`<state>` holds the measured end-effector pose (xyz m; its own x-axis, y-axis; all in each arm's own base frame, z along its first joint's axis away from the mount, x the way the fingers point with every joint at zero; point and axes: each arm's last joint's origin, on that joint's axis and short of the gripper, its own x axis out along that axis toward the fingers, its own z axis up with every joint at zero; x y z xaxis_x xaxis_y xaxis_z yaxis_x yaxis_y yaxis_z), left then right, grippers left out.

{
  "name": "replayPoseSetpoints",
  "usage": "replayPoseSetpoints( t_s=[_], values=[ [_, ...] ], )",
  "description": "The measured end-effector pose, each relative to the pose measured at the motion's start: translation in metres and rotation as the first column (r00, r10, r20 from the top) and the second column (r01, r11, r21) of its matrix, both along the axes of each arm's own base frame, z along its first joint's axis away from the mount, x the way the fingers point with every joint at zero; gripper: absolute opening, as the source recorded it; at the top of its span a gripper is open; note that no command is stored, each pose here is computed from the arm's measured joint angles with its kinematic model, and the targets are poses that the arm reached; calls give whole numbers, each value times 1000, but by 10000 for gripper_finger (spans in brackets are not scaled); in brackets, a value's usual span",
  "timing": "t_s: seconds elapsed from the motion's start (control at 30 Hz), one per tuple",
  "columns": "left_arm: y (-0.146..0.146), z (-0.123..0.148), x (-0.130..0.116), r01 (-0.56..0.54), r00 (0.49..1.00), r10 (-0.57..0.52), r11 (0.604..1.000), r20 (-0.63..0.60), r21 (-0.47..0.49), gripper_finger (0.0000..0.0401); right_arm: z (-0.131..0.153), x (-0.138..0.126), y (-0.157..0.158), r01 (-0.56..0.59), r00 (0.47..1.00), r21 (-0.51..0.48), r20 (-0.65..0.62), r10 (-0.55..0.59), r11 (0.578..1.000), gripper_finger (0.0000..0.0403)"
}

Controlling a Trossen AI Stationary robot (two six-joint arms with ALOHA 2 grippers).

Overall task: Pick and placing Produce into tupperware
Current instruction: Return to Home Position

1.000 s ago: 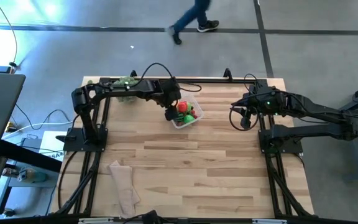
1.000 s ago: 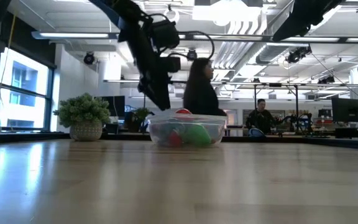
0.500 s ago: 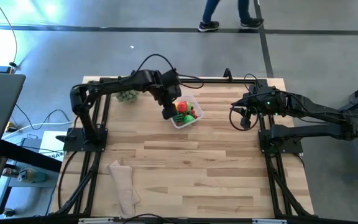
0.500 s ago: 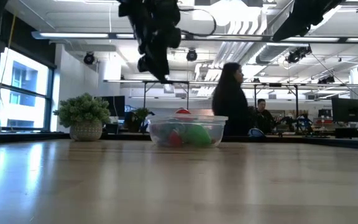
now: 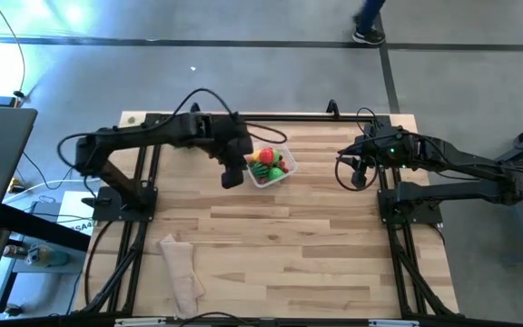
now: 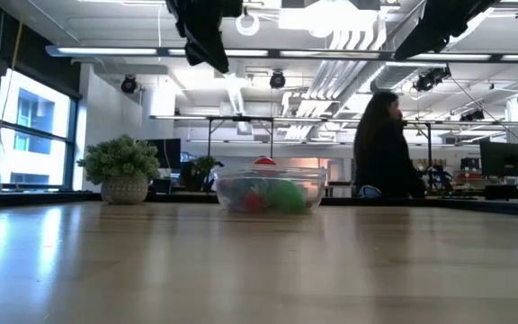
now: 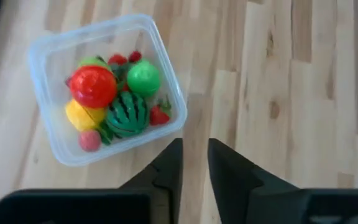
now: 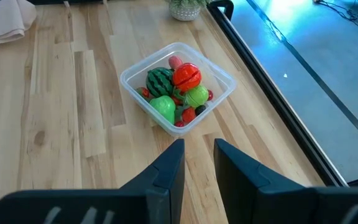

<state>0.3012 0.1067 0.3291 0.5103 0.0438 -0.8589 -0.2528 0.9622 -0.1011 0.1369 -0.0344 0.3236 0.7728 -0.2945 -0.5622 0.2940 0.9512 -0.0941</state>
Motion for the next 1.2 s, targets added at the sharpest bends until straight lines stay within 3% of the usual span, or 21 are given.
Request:
replayPoseSetpoints(
  t_s=[0.13,0.4,0.7,0.83,1.07,1.2],
  values=[
    [-5,-4,-13,-8,999,5,998,46,66,42,0,0,0,0,1000,0,0,0,1000,76],
    [-17,-24,-42,31,960,-82,981,267,191,4,0,0,0,0,1000,0,0,0,1000,76],
    [-31,-39,-73,99,885,-179,974,430,202,2,0,0,0,-1,1000,0,0,1,1000,76],
    [-35,-43,-86,82,870,-182,970,459,229,2,0,0,0,0,1000,0,0,0,1000,76],
    [-47,-53,-119,35,785,-197,961,587,276,2,0,0,0,0,1000,0,0,0,1000,76],
    [-52,-64,-136,-43,743,-155,960,651,277,1,0,0,0,0,1000,0,1,0,1000,76]
  ],
)
